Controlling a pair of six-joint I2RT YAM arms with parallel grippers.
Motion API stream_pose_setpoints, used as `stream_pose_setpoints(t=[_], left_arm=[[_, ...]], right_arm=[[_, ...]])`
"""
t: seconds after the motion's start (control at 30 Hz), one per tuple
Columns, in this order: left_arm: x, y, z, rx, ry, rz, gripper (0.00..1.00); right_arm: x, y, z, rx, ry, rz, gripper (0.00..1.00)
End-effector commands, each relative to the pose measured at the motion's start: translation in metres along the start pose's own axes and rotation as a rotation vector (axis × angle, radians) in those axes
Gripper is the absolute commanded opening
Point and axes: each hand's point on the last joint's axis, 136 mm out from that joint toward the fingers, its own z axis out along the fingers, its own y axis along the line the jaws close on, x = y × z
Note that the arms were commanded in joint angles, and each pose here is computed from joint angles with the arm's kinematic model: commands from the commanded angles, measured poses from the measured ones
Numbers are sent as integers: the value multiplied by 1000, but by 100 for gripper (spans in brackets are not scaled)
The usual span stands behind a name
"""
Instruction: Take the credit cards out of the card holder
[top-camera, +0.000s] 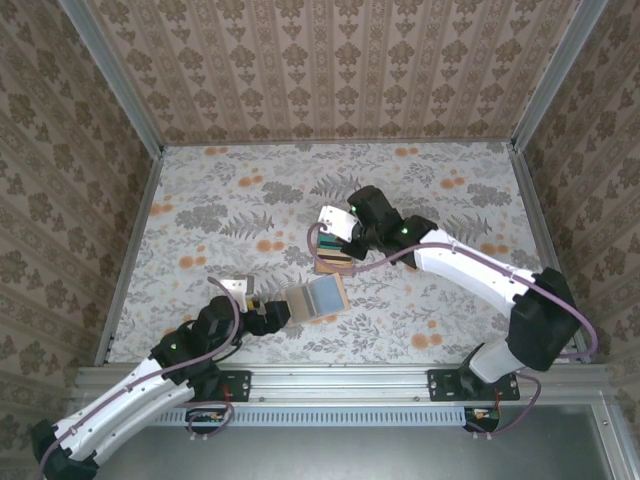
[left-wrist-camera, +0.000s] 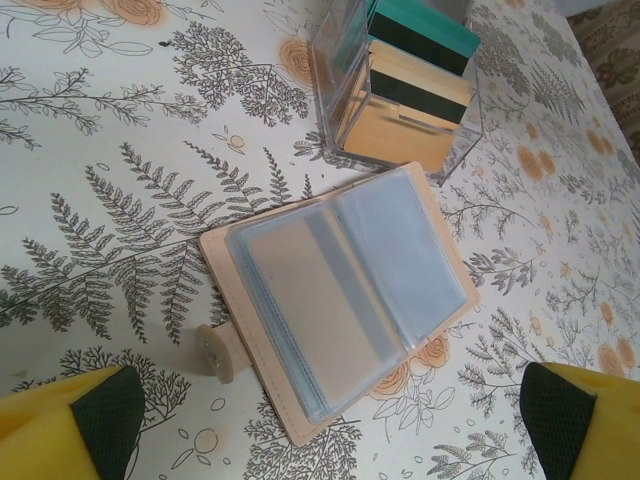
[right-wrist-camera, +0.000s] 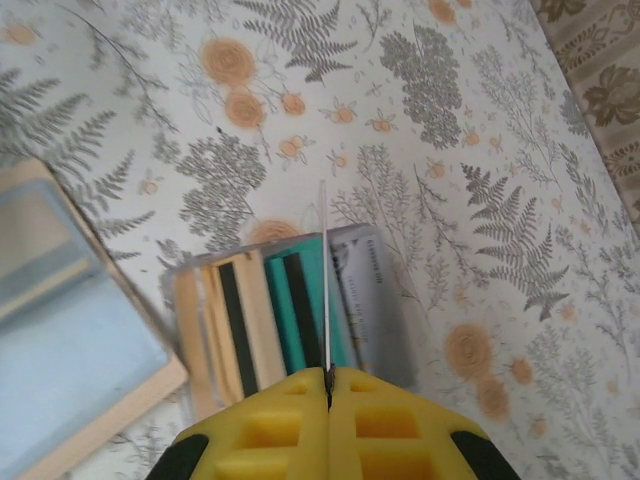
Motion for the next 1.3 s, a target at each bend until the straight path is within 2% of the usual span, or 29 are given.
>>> stream_pose_setpoints(t=[0.0,0.33,0.67,1.27], left_arm=[[7,12,0,-44,11,0,100],[4,19,0,-75,5,11,100],[5,25,0,-90,10,0,100],[5,27,1,-90,13,-14,100]], right_arm=[[12,-8,9,-47,79,-91,0],[24,-11,38,-155,146,-68,0],[34,-11,57,-178,180,-44,0],[33,-25,56,-160,149,1,0]])
